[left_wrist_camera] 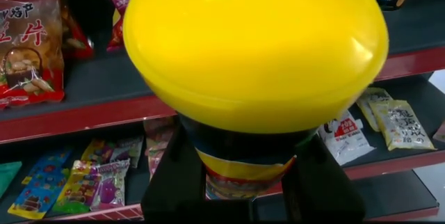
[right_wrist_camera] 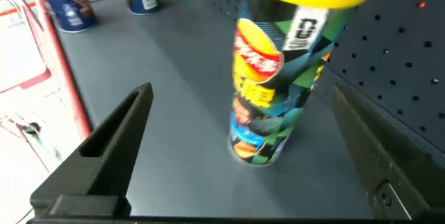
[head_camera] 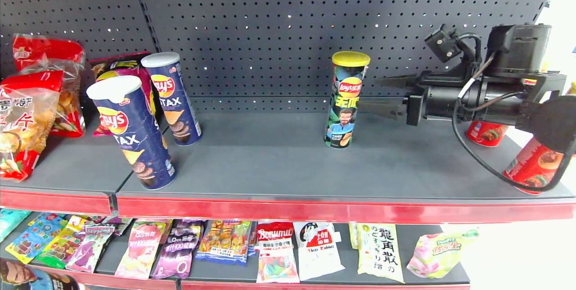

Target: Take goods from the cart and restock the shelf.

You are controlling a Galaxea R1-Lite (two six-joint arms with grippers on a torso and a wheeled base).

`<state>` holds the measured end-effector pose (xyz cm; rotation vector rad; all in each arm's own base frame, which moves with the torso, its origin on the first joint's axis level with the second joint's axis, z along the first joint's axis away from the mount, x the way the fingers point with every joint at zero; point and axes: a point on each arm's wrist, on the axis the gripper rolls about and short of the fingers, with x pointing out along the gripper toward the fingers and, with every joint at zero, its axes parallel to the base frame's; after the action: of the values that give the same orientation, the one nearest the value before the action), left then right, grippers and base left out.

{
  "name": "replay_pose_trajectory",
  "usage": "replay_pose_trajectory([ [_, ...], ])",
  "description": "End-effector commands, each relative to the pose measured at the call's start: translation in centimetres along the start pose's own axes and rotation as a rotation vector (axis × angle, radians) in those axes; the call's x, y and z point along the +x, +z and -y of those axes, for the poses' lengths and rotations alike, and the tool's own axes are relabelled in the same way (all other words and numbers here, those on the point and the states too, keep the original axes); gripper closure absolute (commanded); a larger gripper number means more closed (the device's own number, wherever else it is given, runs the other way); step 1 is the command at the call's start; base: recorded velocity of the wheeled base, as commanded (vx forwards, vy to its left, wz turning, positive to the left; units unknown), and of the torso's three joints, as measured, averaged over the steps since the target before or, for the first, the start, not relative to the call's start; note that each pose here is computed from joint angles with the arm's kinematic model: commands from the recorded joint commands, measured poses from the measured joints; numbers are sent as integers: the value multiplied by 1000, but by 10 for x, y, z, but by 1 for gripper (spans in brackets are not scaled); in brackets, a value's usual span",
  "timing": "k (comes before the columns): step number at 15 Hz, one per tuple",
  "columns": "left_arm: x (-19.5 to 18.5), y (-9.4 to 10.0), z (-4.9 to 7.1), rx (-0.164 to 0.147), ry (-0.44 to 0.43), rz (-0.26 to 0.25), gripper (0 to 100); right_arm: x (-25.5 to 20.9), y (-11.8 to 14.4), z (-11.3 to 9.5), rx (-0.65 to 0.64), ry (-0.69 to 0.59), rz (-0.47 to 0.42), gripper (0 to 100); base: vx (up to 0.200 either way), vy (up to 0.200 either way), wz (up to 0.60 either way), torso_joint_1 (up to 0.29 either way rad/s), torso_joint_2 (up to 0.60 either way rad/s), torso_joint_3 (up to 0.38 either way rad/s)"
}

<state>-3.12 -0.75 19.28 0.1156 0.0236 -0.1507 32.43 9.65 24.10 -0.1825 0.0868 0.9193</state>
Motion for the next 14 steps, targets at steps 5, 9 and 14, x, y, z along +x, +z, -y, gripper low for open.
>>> replay_pose_trajectory([
  [5,3,1,-1,-3,-2,-16,100,21,-20,19,34,25,-30,0,0,0,0,0,0,0],
  [9,3,0,-1,-3,-2,-14,100,25,-22,32,30,7,-25,0,0,0,0,0,0,0],
  [14,3,1,-1,-1,-2,-14,100,36,-20,37,22,41,-6,0,0,0,0,0,0,0],
])
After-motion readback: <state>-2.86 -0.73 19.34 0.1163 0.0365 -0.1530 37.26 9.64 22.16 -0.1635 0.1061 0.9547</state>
